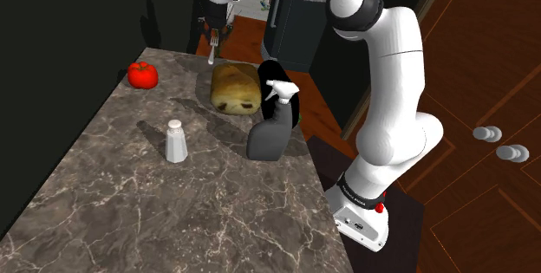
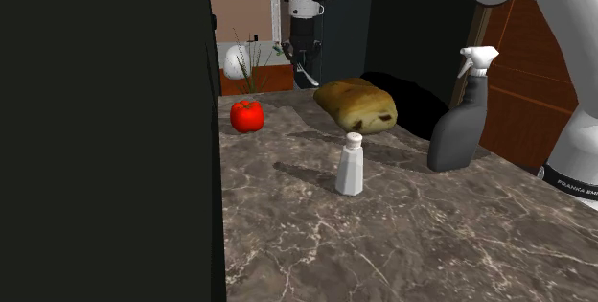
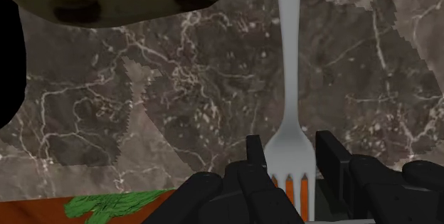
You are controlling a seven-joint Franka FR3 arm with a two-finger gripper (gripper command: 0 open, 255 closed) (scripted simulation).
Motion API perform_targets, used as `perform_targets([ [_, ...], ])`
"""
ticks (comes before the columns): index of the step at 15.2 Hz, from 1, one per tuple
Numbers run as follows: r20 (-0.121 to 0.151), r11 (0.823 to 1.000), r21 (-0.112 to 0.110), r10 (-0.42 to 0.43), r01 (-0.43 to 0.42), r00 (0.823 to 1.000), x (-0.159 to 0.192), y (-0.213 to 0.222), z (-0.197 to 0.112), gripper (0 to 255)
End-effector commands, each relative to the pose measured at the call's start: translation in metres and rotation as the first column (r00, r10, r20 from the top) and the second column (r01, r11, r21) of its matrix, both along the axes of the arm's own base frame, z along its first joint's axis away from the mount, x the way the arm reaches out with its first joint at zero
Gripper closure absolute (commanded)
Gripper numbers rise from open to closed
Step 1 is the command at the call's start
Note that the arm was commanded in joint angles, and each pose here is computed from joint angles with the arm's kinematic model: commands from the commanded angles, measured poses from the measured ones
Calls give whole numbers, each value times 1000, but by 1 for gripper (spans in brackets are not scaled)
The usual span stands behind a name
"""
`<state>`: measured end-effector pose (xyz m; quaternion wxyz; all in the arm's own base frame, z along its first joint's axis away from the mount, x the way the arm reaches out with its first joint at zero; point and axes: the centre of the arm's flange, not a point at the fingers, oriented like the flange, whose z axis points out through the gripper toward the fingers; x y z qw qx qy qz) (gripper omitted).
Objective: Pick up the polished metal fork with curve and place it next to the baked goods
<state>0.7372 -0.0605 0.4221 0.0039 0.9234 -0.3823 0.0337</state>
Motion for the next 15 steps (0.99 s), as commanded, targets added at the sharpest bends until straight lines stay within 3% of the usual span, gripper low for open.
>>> perform_targets([
  [1, 0, 1000, 0, 0, 0, 1000, 0, -1, -11, 255],
  [15, 0, 1000, 0, 0, 0, 1000, 0, -1, -81, 255],
])
